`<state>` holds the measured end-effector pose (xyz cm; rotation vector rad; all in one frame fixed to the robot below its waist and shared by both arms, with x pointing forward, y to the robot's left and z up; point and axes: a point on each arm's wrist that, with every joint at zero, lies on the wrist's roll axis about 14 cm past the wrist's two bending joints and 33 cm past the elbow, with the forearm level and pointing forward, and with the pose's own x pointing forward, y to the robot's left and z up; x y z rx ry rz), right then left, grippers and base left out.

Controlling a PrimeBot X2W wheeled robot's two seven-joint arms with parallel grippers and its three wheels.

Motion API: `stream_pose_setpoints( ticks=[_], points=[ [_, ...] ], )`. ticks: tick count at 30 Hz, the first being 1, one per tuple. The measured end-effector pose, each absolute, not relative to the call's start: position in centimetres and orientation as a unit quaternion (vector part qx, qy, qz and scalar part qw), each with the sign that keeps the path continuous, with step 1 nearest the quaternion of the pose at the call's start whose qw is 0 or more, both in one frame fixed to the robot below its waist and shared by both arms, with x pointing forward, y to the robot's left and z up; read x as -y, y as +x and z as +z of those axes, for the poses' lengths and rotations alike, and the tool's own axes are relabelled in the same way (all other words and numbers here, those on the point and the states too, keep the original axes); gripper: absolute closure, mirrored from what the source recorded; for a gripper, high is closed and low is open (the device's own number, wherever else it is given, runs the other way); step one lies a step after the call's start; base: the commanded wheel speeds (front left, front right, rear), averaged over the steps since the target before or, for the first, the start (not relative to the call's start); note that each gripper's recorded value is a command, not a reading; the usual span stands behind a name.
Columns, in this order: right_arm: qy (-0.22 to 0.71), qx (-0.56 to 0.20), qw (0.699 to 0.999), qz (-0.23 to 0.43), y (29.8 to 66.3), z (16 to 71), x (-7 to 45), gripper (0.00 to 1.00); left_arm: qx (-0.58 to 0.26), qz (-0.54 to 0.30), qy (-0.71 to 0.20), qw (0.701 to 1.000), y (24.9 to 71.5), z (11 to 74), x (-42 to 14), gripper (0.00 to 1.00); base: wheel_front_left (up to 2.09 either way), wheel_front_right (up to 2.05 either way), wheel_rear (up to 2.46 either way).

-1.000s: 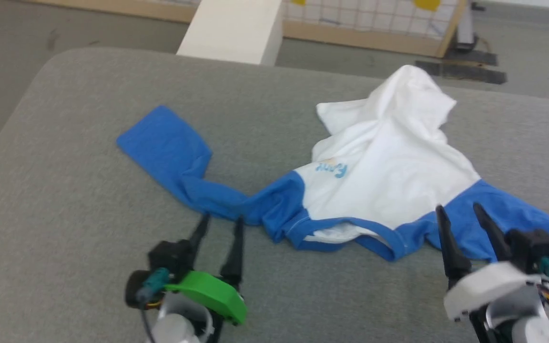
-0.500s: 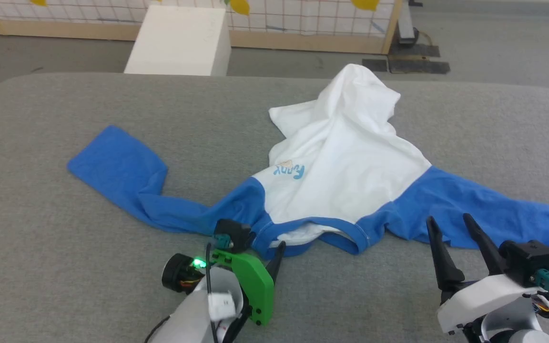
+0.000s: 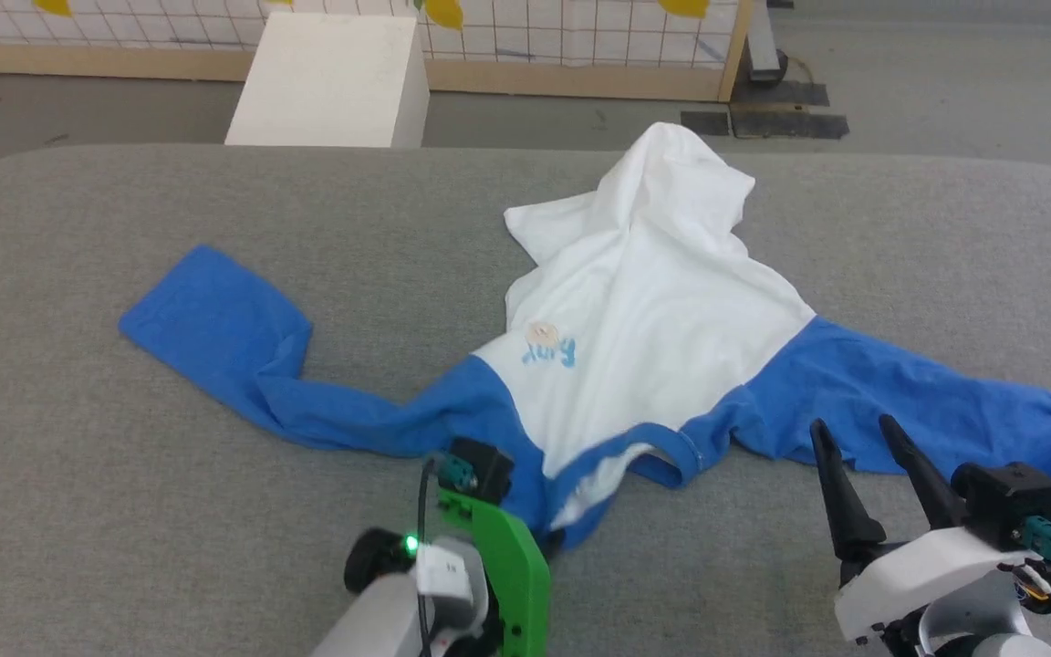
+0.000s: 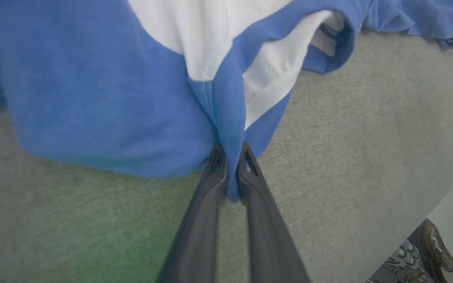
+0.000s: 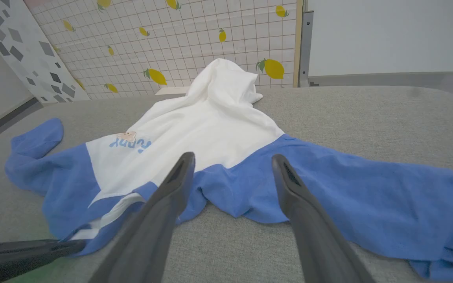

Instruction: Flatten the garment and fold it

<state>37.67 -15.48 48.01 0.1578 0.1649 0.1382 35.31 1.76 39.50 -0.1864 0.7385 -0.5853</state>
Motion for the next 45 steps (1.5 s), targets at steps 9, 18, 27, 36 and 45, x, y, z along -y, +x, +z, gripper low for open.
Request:
stream_pose_setpoints(
  ticks=[9, 18, 27, 36, 45],
  points=[
    [0.080, -0.094, 0.989, 0.076, 37.2, 47.9, 15.1, 0.00, -0.432, -0.292, -0.139, 0.842, 27.5, 39.1, -3.3, 1.00, 0.00, 0.00, 0.00],
    [0.084, -0.160, 0.983, 0.032, 36.2, 44.8, 18.0, 0.00, -0.318, -0.205, -0.224, 0.898, 29.7, 42.6, -6.4, 0.00, 0.00, 0.00, 0.00],
    [0.101, -0.215, 0.971, -0.028, 36.2, 41.9, 21.6, 0.00, -0.075, -0.044, -0.159, 0.983, 34.7, 47.1, -14.9, 0.00, 0.00, 0.00, 0.00],
    [0.087, -0.261, 0.959, -0.067, 39.1, 40.0, 23.8, 0.00, -0.013, 0.010, -0.105, 0.994, 36.8, 48.0, -17.9, 0.00, 0.00, 0.00, 0.00],
    [0.046, -0.379, 0.921, -0.071, 39.4, 36.4, 24.0, 1.00, -0.028, 0.033, -0.113, 0.993, 37.0, 46.7, -19.0, 0.00, 0.00, 0.00, 0.00]
  ],
)
